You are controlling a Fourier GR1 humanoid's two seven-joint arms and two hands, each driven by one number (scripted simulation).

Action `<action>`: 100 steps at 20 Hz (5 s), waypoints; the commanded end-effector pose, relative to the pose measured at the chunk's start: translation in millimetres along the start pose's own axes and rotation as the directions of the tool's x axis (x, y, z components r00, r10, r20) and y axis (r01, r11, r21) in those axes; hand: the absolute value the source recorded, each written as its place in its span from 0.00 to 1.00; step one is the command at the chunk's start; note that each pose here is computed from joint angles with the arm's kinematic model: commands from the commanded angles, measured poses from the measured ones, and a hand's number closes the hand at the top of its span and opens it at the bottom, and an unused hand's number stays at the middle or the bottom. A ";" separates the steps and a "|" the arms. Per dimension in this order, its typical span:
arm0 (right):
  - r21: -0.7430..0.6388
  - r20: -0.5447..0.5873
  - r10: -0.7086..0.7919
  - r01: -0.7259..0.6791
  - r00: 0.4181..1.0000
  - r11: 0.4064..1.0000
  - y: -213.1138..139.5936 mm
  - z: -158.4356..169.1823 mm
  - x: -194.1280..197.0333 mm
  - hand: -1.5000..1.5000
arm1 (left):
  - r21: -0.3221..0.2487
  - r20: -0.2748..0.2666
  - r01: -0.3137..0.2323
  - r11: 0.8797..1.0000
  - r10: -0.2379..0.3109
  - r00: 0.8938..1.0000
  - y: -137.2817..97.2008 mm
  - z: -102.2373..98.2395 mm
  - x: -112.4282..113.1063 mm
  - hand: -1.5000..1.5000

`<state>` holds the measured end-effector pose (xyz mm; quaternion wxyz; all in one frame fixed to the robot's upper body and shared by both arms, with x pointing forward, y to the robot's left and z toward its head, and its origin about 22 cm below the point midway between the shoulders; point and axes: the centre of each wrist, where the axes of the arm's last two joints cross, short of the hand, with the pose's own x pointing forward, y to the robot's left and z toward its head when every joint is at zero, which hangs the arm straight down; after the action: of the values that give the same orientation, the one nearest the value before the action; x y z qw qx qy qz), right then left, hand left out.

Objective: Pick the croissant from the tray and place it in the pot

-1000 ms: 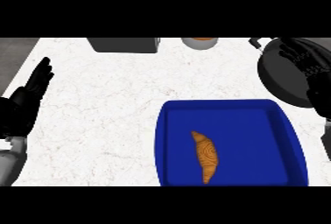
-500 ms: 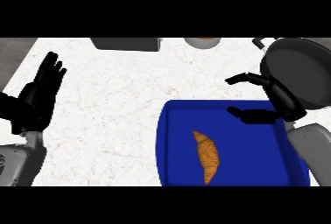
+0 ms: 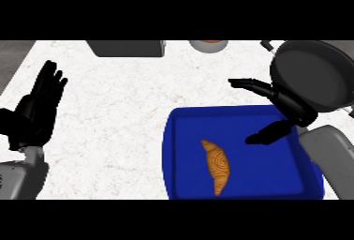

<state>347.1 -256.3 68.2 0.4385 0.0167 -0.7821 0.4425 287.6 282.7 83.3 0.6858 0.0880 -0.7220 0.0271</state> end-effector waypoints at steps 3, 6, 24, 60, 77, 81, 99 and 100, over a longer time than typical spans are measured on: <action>0.347 -0.117 0.165 -0.115 0.979 0.931 -9.1 -18.8 33.8 0.00 | 0.005 -0.006 -0.004 1.000 0.004 1.000 -2.2 8.4 0.3 0.50; 0.480 -0.122 0.294 -0.203 0.948 0.853 5.3 -47.1 48.4 0.00 | -0.024 0.008 -0.007 1.000 0.007 1.000 -15.9 6.6 -2.0 0.50; 0.703 -0.189 0.449 -0.199 0.873 0.683 96.3 -37.1 85.8 0.00 | 0.009 0.003 -0.022 1.000 0.022 1.000 -10.7 8.3 0.6 0.50; 0.743 -0.062 0.579 -0.350 0.813 0.570 162.9 -17.6 25.9 1.00 | -0.001 0.003 -0.017 1.000 0.017 1.000 14.2 12.9 -18.4 0.50; 0.523 -0.127 0.418 -0.298 0.899 0.799 78.7 140.7 71.0 1.00 | 0.024 -0.008 0.013 1.000 -0.013 1.000 2.9 -2.9 -11.5 0.50; 0.219 -0.182 0.283 -0.242 0.942 0.945 56.9 137.2 76.8 1.00 | 0.030 0.014 0.008 1.000 -0.009 1.000 16.5 8.2 8.5 0.50; -0.422 -0.340 0.164 -0.306 0.926 0.853 -117.2 162.5 97.4 1.00 | 0.019 0.010 0.004 1.000 -0.004 1.000 -0.9 -9.0 0.5 0.50; -0.429 -0.333 0.142 -0.284 0.932 0.857 -117.6 159.4 92.7 1.00 | 0.003 -0.005 -0.009 1.000 0.009 1.000 -10.7 -2.9 -4.4 0.50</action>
<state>219.9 -381.5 162.5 0.4756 -0.2399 -0.7862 0.3133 287.7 280.4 82.2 0.6865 0.0917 -0.7206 0.0327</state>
